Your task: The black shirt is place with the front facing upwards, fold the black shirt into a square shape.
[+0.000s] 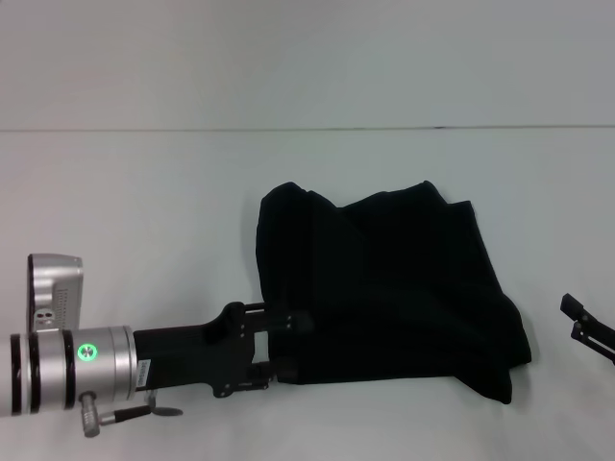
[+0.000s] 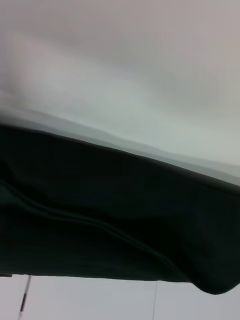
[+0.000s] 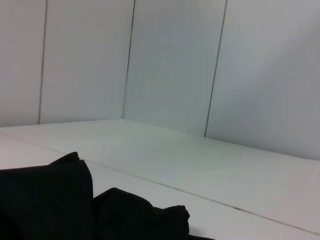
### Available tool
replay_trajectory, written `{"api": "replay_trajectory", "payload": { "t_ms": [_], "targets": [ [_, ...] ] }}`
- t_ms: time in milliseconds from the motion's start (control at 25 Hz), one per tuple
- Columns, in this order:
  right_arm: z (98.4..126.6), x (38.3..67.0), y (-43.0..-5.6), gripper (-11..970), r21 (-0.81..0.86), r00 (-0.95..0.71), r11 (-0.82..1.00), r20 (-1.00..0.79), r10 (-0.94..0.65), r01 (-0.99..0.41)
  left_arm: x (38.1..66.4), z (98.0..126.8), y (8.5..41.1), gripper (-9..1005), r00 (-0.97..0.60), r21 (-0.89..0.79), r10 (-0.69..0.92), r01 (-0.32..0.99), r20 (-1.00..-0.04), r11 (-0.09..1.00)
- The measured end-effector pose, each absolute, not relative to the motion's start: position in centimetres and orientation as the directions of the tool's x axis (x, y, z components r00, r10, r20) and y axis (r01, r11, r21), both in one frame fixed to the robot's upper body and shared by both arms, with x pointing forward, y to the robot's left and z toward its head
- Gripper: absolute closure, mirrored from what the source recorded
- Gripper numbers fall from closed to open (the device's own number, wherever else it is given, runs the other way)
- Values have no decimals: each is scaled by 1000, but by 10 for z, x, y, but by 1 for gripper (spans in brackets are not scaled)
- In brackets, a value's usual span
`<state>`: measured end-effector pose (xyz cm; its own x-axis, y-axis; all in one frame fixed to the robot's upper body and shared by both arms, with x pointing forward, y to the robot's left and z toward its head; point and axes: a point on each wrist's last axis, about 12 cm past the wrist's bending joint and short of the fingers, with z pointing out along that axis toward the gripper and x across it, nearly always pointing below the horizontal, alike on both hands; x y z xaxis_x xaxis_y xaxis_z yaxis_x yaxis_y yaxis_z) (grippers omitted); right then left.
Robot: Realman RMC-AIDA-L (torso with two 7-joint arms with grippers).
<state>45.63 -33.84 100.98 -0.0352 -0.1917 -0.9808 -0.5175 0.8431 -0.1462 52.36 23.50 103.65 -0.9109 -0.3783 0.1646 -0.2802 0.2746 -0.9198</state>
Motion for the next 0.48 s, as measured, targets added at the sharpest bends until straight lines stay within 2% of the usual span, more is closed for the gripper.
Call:
{"api": "replay_trajectory", "payload": {
  "t_ms": [360, 480],
  "targets": [
    [1010, 456, -339, 15, -145, -37, 844, -981, -192, -516, 516, 1034, 239, 254, -911, -919, -373, -289, 178, 267],
    [1010, 456, -339, 15, -145, -36, 845, -981, -190, -514, 516, 1034, 238, 255, -911, -919, -371, -289, 179, 268]
  ]
}}
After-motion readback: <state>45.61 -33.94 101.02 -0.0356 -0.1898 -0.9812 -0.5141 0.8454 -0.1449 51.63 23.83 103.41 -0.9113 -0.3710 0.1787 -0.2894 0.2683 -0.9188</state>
